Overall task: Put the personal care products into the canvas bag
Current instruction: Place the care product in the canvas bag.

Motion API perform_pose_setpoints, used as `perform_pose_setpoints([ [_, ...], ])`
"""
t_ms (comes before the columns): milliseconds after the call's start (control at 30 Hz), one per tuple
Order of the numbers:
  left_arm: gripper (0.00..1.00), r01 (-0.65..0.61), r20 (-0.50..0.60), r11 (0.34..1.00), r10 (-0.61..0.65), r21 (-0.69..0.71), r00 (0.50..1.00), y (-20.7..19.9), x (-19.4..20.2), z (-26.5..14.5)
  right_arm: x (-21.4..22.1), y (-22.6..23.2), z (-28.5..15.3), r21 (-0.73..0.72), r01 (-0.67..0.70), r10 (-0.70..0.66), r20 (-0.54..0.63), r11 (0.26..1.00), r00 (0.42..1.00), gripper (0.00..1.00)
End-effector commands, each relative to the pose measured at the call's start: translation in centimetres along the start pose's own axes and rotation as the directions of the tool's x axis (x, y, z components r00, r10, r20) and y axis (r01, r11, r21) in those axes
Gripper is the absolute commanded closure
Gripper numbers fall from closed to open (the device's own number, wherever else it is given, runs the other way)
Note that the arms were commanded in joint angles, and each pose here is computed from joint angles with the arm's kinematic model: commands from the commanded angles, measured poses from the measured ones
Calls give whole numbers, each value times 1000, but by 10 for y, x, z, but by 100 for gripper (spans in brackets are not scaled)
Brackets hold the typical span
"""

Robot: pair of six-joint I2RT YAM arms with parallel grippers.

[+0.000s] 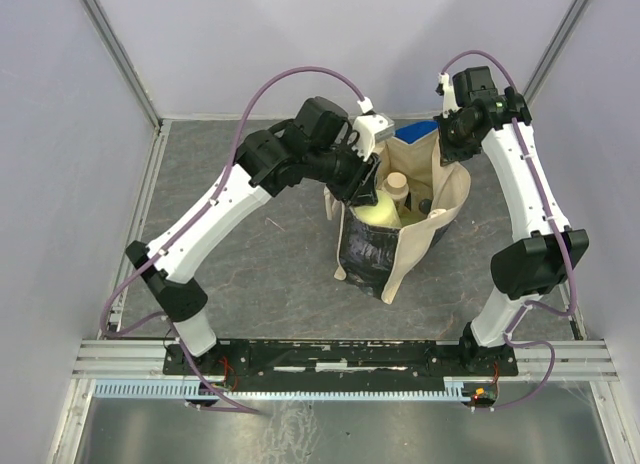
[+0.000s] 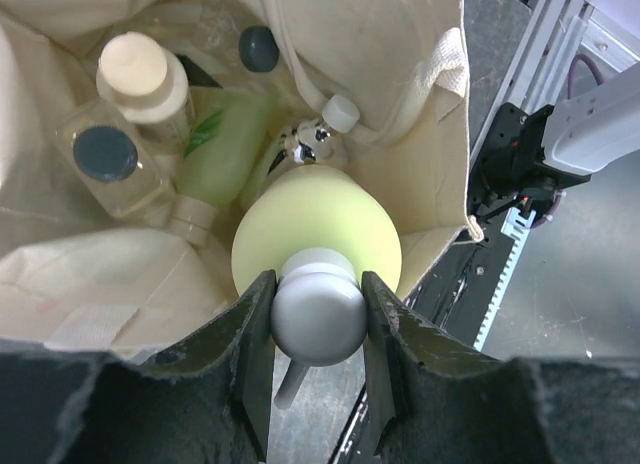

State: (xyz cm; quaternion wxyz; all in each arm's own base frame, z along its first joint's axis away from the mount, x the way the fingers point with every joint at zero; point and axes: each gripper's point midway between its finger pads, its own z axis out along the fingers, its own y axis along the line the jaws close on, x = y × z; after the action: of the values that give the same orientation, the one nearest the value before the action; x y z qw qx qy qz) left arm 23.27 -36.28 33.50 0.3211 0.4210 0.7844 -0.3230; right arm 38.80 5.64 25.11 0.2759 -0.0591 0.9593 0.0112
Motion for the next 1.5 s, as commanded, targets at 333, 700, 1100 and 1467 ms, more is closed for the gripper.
perform_pose_setpoints([
  [333, 97, -143, 1, 984, 143, 102, 990, -15, -22, 13, 1, -5, 13, 20, 18, -17, -48, 1000, 999, 100],
  [700, 97, -207, 226, 944, 150, 255, 962, -57, -70, -12, -3, -5, 16, 20, 20, -19, -48, 1000, 999, 100],
  [1100, 97, -234, 283, 908, 137, 346, 949, -67, -88, 12, -1, -6, 18, 27, 20, -19, -56, 999, 998, 100],
  [1467, 97, -184, 226, 945, 124, 269, 966, -35, -79, 66, 0, -7, 22, 31, 23, -21, -67, 999, 998, 100],
])
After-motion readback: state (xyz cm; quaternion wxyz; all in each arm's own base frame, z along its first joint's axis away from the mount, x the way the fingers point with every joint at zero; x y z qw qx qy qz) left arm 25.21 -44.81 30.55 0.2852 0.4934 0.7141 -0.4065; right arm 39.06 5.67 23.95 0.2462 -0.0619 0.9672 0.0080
